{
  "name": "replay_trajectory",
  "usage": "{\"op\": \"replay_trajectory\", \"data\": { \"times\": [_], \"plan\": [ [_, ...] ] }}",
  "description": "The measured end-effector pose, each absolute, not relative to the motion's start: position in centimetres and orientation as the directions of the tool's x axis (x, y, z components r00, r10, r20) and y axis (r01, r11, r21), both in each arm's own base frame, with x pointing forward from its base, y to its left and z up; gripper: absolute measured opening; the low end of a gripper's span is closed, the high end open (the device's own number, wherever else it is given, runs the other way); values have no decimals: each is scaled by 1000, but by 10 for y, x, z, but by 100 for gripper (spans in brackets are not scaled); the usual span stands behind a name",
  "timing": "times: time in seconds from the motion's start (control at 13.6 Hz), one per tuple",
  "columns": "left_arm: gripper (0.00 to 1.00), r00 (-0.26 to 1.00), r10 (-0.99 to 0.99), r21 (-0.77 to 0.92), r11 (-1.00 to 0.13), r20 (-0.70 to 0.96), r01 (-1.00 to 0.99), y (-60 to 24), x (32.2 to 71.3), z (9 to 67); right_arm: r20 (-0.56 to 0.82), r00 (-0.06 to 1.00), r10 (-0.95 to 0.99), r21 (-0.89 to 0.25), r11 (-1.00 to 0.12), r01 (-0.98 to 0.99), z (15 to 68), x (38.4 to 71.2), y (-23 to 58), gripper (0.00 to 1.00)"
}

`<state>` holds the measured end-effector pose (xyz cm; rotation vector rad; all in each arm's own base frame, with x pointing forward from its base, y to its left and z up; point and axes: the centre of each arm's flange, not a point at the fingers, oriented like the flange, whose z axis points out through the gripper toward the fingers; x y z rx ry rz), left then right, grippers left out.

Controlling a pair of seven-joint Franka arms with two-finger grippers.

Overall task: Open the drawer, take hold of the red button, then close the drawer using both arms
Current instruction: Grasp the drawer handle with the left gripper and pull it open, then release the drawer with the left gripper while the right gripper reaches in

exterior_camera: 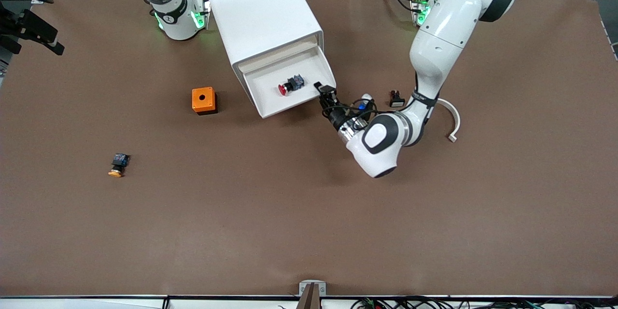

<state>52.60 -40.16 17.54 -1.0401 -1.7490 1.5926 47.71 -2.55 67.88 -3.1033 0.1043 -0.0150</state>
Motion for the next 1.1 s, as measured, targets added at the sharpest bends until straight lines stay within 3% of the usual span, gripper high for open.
{"op": "replay_trajectory", "data": {
  "times": [0.44,0.59,1.1],
  "plan": [
    [11,-625,772,-981,7,-118,193,-367,556,175,3,998,-65,-37,-997,-65,674,483,-25,100],
    [16,-625,770,-980,3,-126,200,-367,557,175,-25,998,-65,-37,-997,-66,658,494,-26,100],
    [91,-611,764,-964,-54,-207,259,-369,563,185,-120,990,-73,34,-997,-69,582,551,-40,100]
  ]
}}
